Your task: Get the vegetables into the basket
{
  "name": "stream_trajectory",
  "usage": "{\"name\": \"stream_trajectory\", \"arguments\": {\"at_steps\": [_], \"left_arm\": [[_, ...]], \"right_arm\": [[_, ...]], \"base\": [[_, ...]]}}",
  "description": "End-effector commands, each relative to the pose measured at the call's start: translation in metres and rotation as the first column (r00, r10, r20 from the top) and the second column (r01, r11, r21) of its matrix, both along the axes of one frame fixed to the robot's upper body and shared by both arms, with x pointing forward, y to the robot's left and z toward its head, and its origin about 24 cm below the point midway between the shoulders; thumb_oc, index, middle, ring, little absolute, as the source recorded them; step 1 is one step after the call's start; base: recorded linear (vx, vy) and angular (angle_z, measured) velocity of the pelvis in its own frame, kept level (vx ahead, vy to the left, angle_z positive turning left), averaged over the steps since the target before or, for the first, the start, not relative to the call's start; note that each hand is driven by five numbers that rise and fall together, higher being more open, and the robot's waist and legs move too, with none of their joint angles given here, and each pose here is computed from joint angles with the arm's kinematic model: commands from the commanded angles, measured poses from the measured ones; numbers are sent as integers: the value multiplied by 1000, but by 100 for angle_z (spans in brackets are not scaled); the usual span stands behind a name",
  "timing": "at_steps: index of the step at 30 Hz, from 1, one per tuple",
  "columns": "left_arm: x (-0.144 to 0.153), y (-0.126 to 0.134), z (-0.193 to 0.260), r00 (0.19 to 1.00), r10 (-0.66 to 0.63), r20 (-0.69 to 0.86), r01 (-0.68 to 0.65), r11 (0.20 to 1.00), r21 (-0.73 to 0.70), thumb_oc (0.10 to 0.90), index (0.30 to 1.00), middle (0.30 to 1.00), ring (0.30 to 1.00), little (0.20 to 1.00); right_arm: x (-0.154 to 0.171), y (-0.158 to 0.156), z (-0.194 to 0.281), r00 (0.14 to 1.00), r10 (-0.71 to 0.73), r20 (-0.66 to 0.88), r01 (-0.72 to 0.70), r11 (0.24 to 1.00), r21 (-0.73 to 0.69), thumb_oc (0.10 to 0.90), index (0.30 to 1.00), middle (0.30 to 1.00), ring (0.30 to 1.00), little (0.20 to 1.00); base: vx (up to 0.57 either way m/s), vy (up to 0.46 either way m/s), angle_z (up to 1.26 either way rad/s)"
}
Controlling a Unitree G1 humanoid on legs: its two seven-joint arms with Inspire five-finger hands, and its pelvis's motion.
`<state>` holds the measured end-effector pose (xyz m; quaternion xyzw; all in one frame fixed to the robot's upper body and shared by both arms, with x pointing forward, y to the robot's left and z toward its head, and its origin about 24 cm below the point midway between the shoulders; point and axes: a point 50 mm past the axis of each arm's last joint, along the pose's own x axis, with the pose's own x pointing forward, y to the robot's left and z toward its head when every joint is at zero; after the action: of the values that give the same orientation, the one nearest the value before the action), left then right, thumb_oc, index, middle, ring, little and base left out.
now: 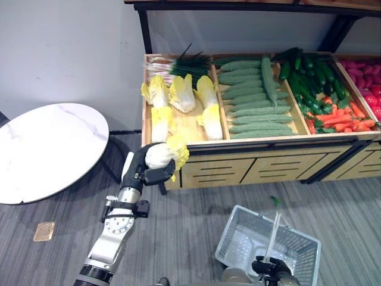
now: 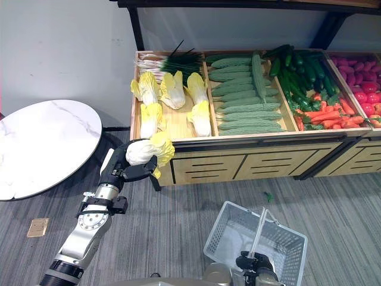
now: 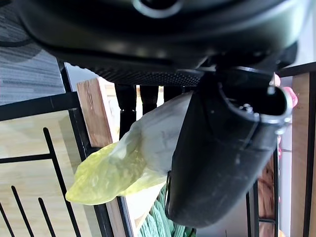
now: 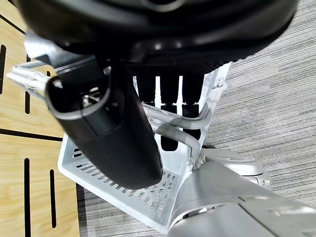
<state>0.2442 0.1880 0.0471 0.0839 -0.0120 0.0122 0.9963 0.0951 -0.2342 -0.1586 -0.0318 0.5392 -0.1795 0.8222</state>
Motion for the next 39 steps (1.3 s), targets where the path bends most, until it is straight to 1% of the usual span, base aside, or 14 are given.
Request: {"name": "stream_trajectory", "arguments": {"at_steps": [1,9,14,19,23,25,28,32,39], "left_arm": [[11,1,63,949,19,316,-9,999,-33,400,300,300,300,300],[11,3,62,948,40,315,-27,999,-46,400,300,300,300,300],[15,-2,68,941,33,337,-14,998,-58,400,300,300,300,300],[16,-3,73,927,73,368,-26,991,-130,400,300,300,300,300],[15,0,76,920,87,382,-42,991,-126,400,300,300,300,300],[15,5,78,914,103,393,-63,992,-112,400,300,300,300,300],[13,8,76,916,109,386,-76,992,-98,400,300,300,300,300],[13,4,72,926,97,365,-61,992,-111,400,300,300,300,300],[14,0,69,932,95,350,-53,990,-128,400,300,300,300,300]], "right_arm": [[24,18,4,994,52,95,-55,998,28,400,300,300,300,300],[24,16,5,993,56,106,-58,998,19,400,300,300,300,300],[30,13,8,989,51,136,-52,999,6,400,300,300,300,300],[38,16,10,987,42,156,-44,999,10,400,300,300,300,300],[40,18,11,985,53,165,-53,999,-2,400,300,300,300,300],[42,20,12,982,88,166,-87,996,-15,400,300,300,300,300],[38,20,11,983,101,152,-100,995,-18,400,300,300,300,300],[29,12,9,989,75,129,-71,997,-31,400,300,300,300,300],[29,5,11,987,66,144,-60,997,-48,400,300,300,300,300]], "base": [[38,-4,-2],[9,-6,0],[-19,0,-7],[-38,-18,-53],[-82,-35,-48],[-143,-23,-120],[78,-77,-61],[70,-113,-25],[15,-112,11]]}}
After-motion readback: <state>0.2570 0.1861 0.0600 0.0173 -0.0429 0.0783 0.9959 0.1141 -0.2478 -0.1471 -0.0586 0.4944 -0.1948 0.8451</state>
